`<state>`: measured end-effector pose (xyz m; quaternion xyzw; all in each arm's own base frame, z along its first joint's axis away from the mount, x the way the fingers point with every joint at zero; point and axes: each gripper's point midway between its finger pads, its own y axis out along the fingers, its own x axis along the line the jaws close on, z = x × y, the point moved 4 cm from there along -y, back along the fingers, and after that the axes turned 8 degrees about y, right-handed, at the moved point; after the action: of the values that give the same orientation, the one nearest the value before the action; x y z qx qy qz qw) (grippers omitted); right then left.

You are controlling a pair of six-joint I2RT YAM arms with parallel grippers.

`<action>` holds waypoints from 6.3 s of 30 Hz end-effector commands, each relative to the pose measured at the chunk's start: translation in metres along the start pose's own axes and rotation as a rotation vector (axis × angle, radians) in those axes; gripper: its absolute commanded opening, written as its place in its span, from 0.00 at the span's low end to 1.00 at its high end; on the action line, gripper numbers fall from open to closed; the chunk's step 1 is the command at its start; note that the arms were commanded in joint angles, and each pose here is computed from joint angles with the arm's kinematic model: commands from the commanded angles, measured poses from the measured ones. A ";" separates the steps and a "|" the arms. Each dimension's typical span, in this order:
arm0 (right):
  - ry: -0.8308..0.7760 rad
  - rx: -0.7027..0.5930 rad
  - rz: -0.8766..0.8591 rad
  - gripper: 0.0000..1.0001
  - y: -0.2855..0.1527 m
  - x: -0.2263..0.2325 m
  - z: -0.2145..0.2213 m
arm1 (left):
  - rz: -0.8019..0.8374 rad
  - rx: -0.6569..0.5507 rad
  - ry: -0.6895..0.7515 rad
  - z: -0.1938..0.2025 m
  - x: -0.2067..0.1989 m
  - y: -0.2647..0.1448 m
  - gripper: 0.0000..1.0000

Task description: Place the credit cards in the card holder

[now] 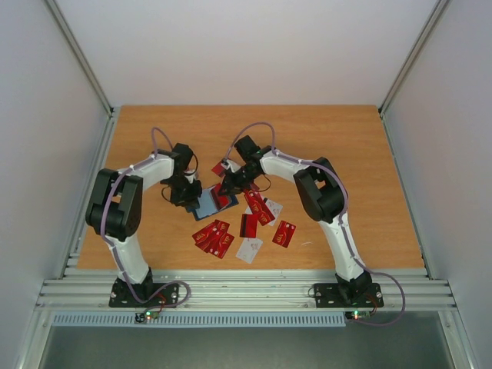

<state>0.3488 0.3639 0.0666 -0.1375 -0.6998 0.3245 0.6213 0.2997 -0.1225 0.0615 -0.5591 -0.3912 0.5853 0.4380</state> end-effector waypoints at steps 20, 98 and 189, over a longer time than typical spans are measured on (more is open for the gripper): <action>0.017 -0.006 -0.042 0.01 0.009 0.004 -0.016 | -0.039 0.048 0.033 0.003 0.011 0.016 0.06; 0.177 -0.040 -0.287 0.01 -0.007 0.015 -0.010 | -0.025 0.041 0.036 0.009 0.011 0.016 0.04; 0.013 0.038 -0.177 0.01 0.013 0.015 -0.013 | 0.044 0.053 0.034 0.018 0.006 0.019 0.04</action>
<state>0.3465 0.3841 0.0717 -0.0781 -0.6834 0.2966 0.6625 0.2956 -0.1239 0.0595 -0.5858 -0.3697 0.5858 0.4207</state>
